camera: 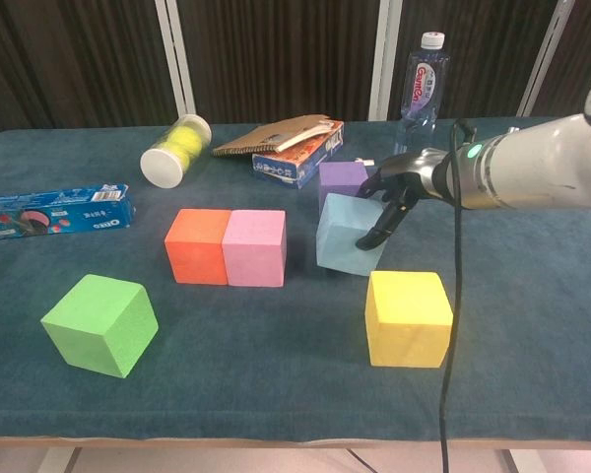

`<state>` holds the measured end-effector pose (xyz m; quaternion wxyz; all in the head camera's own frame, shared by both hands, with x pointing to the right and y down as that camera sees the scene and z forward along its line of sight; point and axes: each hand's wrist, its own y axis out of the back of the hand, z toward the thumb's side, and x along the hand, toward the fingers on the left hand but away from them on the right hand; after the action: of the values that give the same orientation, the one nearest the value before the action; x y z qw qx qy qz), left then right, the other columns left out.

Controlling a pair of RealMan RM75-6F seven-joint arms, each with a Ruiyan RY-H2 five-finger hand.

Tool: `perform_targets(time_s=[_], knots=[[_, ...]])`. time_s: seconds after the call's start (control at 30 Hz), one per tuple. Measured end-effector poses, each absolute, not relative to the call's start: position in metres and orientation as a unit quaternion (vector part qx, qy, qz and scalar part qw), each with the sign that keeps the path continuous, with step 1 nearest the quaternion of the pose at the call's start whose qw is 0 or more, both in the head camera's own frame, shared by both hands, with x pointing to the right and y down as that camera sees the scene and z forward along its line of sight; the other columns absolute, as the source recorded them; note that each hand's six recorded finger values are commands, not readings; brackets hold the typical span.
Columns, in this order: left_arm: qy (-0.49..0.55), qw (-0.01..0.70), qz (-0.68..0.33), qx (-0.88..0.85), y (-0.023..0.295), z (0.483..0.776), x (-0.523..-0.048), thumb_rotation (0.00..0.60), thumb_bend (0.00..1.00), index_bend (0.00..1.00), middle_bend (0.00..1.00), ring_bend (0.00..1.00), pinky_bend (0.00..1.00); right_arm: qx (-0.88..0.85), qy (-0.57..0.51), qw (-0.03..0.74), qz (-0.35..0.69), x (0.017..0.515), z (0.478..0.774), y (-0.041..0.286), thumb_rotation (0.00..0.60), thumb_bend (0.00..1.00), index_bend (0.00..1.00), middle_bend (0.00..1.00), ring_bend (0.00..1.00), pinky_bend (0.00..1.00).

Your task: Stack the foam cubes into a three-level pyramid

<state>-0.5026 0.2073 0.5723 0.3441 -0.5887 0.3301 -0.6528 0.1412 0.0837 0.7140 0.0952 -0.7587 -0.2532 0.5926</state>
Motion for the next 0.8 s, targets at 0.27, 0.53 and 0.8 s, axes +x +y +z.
perform_targets(time_s=[0.27,0.53,0.8], knots=[[0.334,0.343,-0.65,-0.59,0.209,0.571,-0.505,0.6,0.01,0.19,0.11,0.03,0.05,-0.752,-0.243,0.105,0.604,0.132,0.718,0.088,0.6,0.2,0.54,0.03,0.0,0.0],[0.335,0.344,-0.649,-0.59,0.209,0.569,-0.505,0.6,0.01,0.19,0.11,0.03,0.05,-0.754,-0.241,0.101,0.603,0.124,0.72,0.091,0.6,0.2,0.54,0.03,0.0,0.0],[0.335,0.343,-0.649,-0.591,0.21,0.569,-0.506,0.6,0.01,0.19,0.11,0.03,0.05,-0.754,-0.248,0.1,0.6,0.118,0.72,0.087,0.6,0.2,0.53,0.03,0.0,0.0]])
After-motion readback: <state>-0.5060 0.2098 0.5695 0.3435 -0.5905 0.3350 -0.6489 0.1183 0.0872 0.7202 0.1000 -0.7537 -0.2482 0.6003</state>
